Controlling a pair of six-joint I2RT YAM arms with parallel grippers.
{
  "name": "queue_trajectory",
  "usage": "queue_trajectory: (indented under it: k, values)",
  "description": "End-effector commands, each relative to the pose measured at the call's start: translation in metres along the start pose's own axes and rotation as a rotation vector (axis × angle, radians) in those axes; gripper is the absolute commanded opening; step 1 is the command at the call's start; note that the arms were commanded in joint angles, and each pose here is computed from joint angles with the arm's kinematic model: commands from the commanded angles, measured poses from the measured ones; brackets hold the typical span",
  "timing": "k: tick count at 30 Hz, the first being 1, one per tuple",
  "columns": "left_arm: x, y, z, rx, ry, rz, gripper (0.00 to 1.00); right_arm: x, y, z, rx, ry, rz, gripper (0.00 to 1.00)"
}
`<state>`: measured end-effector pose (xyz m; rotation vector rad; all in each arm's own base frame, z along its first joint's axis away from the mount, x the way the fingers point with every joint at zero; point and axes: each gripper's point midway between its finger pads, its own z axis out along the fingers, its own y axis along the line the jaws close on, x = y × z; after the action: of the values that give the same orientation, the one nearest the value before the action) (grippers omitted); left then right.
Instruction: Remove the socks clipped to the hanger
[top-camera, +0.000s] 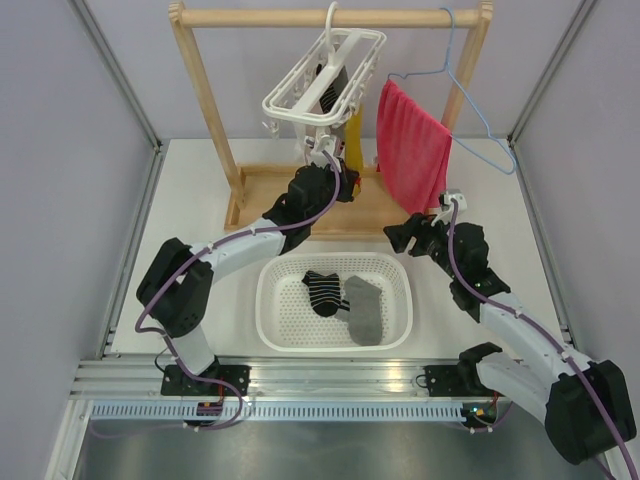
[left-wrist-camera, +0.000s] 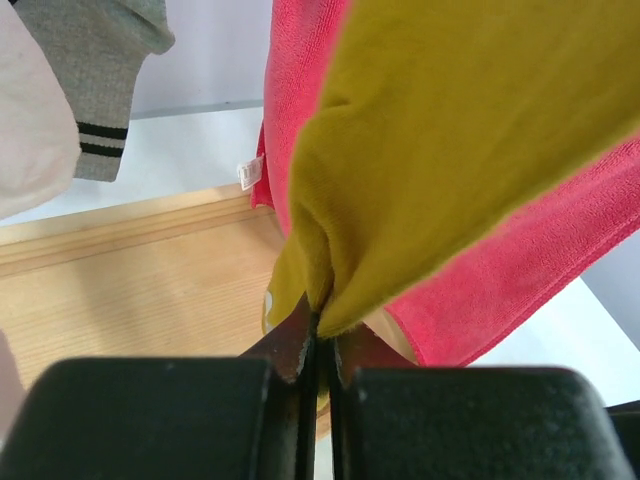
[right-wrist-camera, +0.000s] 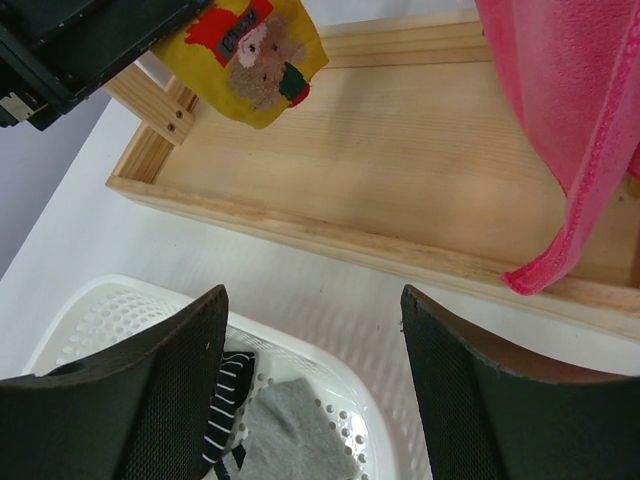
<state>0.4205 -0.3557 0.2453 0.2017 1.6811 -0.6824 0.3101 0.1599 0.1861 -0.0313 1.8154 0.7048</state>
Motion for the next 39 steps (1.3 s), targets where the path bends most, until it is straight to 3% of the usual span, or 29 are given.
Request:
queue_trajectory:
  k: [1,8,15,25,31,35,39]
  values:
    - [-0.028,-0.008,-0.006,0.029,-0.068,0.011,0.02,-0.006,0.005,0.004,-0.032,-0.024,0.006,0.74]
    - [-0.031,-0.016,-0.036,0.082,-0.04,0.01,0.02,-0.003,0.01,0.009,-0.065,-0.014,0.031,0.74]
    - [-0.028,-0.03,-0.063,0.129,0.007,0.05,0.02,-0.005,-0.001,0.002,0.018,0.013,-0.031,0.71]
    - [-0.016,-0.062,-0.09,0.037,0.036,0.285,0.02,-0.048,0.012,-0.013,0.124,-0.073,-0.072,0.71]
    - [-0.012,-0.08,-0.102,0.034,0.037,0.335,0.02,-0.116,0.031,-0.013,0.201,-0.171,-0.144,0.72]
    - [-0.01,-0.085,-0.107,0.037,0.048,0.354,0.02,-0.176,0.058,-0.018,0.188,-0.273,-0.179,0.72]
    - [-0.015,-0.088,-0.112,0.03,0.043,0.373,0.02,-0.21,0.083,-0.013,0.148,-0.319,-0.215,0.73]
